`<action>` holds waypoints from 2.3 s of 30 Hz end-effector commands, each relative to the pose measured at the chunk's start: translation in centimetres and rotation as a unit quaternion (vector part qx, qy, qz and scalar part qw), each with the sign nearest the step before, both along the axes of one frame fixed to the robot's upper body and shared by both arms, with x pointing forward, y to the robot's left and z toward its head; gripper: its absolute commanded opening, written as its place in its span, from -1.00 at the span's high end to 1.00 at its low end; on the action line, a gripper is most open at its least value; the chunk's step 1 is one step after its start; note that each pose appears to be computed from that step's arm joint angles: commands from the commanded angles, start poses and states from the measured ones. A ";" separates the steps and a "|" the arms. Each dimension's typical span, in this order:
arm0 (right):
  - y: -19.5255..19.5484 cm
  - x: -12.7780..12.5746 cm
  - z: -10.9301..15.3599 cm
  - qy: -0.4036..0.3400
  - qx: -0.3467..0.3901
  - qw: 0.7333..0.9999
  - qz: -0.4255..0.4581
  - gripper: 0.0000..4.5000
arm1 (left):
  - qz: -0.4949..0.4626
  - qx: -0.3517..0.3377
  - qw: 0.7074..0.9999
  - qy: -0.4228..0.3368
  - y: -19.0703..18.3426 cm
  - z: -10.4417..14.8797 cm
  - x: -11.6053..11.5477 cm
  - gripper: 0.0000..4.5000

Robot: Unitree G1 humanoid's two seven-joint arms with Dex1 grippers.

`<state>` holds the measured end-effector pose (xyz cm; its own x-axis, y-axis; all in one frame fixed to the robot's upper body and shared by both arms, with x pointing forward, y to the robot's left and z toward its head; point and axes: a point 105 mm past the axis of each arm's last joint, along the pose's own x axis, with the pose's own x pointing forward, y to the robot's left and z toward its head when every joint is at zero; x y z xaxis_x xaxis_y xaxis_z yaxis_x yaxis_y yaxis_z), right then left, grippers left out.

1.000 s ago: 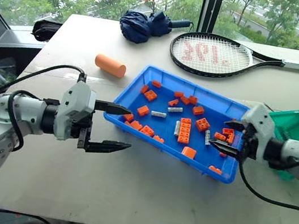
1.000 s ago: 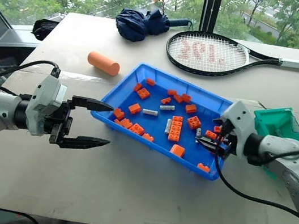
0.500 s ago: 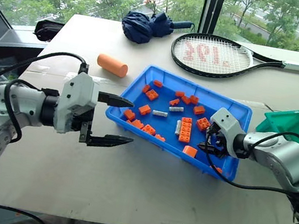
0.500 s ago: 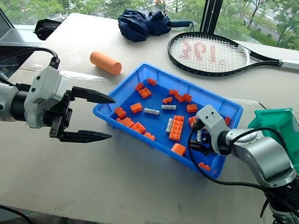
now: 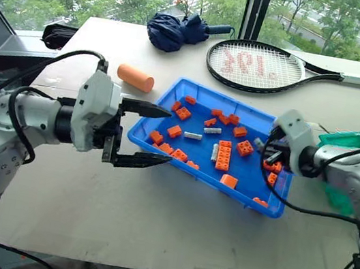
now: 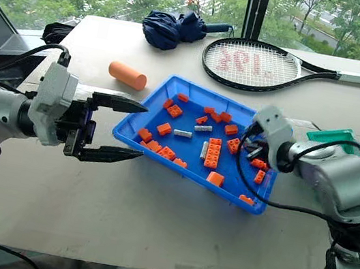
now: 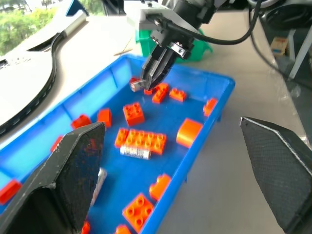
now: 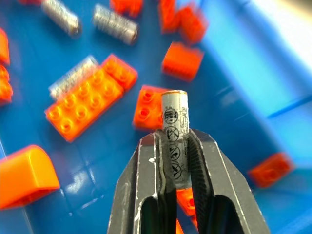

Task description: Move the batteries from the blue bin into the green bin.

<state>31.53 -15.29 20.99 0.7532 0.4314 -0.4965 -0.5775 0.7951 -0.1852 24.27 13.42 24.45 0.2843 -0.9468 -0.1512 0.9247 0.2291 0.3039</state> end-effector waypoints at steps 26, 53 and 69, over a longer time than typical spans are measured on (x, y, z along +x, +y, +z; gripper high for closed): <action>-15.5 -1.5 0.8 -0.042 -0.051 0.974 -0.215 -0.47 | -0.068 -0.026 0.997 -0.013 -5.7 -0.1 1.0 -1.00; 13.9 -0.3 -6.6 0.090 0.070 0.967 0.227 -0.47 | 0.121 0.112 0.986 0.038 6.4 -3.9 0.6 -1.00; 13.0 0.9 -8.4 0.100 0.035 0.978 0.182 -0.47 | 0.118 0.107 0.987 0.035 5.7 -3.3 0.9 -1.00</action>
<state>32.27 -2.22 12.50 0.4195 0.7026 -0.5747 -0.8479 0.5294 0.0283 25.39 19.51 20.52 0.4839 -0.7915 -0.3734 0.8720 0.3999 0.2824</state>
